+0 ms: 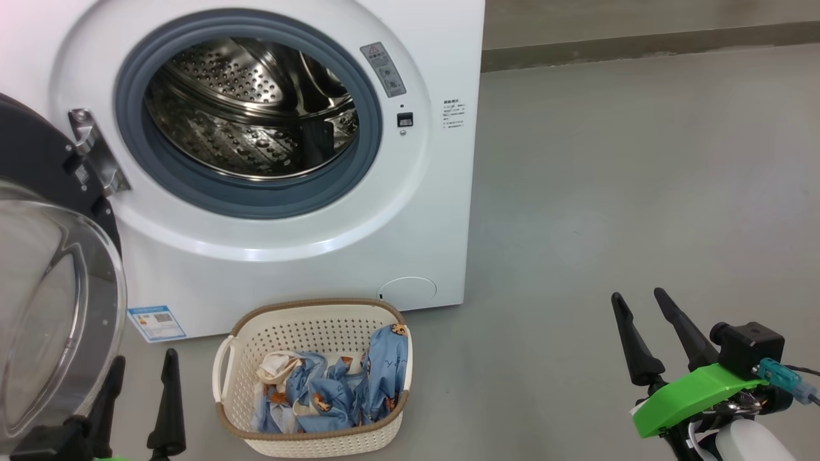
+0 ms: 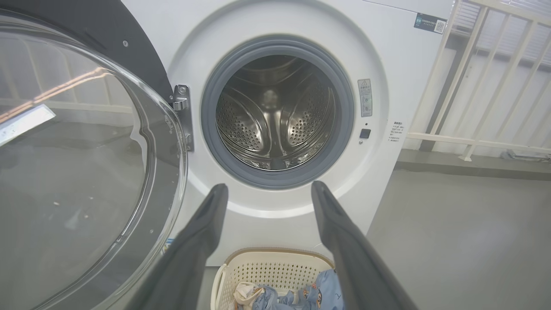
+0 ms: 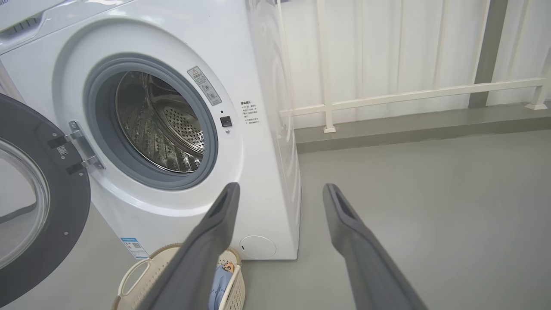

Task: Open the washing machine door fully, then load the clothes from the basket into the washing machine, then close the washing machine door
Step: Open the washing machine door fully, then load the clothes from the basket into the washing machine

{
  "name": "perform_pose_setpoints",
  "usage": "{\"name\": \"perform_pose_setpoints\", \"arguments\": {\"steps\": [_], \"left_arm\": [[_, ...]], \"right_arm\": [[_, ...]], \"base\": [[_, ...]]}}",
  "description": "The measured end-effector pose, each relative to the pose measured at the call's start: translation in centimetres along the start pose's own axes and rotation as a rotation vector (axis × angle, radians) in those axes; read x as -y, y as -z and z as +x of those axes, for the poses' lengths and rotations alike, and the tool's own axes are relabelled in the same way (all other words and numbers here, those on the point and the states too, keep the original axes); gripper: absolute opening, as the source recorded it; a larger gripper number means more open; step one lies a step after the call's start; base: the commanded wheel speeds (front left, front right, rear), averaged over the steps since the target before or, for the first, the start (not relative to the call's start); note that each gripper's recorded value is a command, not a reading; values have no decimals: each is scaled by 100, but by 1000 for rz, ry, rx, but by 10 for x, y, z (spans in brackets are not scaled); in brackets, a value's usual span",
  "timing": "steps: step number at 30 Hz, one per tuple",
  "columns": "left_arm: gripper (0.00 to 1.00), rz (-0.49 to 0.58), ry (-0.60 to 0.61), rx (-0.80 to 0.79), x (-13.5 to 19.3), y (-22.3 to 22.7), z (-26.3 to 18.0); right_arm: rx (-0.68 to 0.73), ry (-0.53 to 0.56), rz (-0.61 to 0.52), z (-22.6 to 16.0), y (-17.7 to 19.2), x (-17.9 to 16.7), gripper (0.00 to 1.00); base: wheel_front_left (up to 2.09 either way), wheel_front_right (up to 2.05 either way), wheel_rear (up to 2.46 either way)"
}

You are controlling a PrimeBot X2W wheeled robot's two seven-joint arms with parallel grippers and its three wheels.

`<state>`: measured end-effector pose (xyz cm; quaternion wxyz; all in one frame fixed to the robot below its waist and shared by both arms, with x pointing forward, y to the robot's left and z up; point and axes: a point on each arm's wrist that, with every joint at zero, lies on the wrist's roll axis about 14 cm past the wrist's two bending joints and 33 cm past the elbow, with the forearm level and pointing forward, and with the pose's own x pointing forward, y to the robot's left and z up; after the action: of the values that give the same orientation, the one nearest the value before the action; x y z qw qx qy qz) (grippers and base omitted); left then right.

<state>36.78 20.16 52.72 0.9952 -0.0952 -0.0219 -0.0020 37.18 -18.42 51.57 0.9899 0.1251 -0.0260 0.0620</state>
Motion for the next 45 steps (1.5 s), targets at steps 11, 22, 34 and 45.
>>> {"name": "perform_pose_setpoints", "arguments": {"steps": [11, 22, 34, 45], "left_arm": [[100, -16, 3, -4, 0, 4, -1], [100, -23, 4, -3, -1, 6, -4], [100, -22, 6, -11, -2, 10, -2], [100, -21, 6, -17, -3, 12, -2]], "right_arm": [[14, 1, -19, 1, -9, 1, 100], [14, -8, -17, 2, -11, -2, 100], [11, -6, -14, 2, -9, -2, 100], [13, -4, -11, 2, -9, -3, 100]], "base": [[0, 0, 0], [0, 0, 0], [0, 0, 0], [7, -7, 0]]}}
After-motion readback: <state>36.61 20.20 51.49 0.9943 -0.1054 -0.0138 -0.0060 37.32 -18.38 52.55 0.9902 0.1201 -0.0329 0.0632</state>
